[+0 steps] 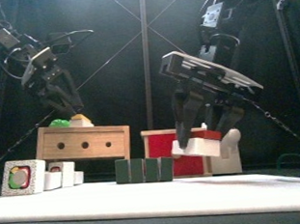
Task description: Place salmon sushi onto bench
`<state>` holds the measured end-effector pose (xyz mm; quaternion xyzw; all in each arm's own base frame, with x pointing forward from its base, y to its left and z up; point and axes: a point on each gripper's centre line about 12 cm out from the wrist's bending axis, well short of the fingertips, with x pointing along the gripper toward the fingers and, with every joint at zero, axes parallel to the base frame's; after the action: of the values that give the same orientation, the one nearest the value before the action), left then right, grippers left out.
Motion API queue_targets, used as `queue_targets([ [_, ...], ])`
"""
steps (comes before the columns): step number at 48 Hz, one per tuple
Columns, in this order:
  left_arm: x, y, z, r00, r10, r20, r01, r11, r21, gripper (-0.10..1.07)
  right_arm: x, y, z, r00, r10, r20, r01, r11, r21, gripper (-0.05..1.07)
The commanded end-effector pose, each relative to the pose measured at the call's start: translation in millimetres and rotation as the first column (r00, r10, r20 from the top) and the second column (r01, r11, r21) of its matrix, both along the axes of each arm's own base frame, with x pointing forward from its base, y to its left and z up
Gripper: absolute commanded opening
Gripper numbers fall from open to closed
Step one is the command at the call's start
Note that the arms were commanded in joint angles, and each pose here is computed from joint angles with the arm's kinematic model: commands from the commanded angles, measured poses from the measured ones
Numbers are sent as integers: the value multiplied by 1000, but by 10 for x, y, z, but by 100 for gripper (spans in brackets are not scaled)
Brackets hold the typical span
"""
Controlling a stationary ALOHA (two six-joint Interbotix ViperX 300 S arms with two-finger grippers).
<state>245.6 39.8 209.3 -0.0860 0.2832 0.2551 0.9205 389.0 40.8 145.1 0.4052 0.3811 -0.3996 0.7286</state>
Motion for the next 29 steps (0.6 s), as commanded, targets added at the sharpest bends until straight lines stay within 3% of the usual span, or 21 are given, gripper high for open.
queue_targets([
  [1, 5, 0, 80, 1000, -4, 28, 4, 1000, 3, 89, 100, -68, 317, 996, 1, 89, -1, 1000, -10, 65],
  [9, -71, -12, 175, 997, -13, 78, 13, 1000, -3, 89, 255, -256, 710, 978, 46, 201, -23, 993, -116, 65],
  [15, -170, -23, 220, 993, -26, 113, 27, 1000, -2, 89, 330, -442, 891, 964, 57, 259, -14, 986, -165, 65],
  [29, -337, -51, 269, 982, -61, 181, 65, 998, -14, 89, 672, -1022, 1131, 895, 63, 442, 7, 988, -156, 65],
])
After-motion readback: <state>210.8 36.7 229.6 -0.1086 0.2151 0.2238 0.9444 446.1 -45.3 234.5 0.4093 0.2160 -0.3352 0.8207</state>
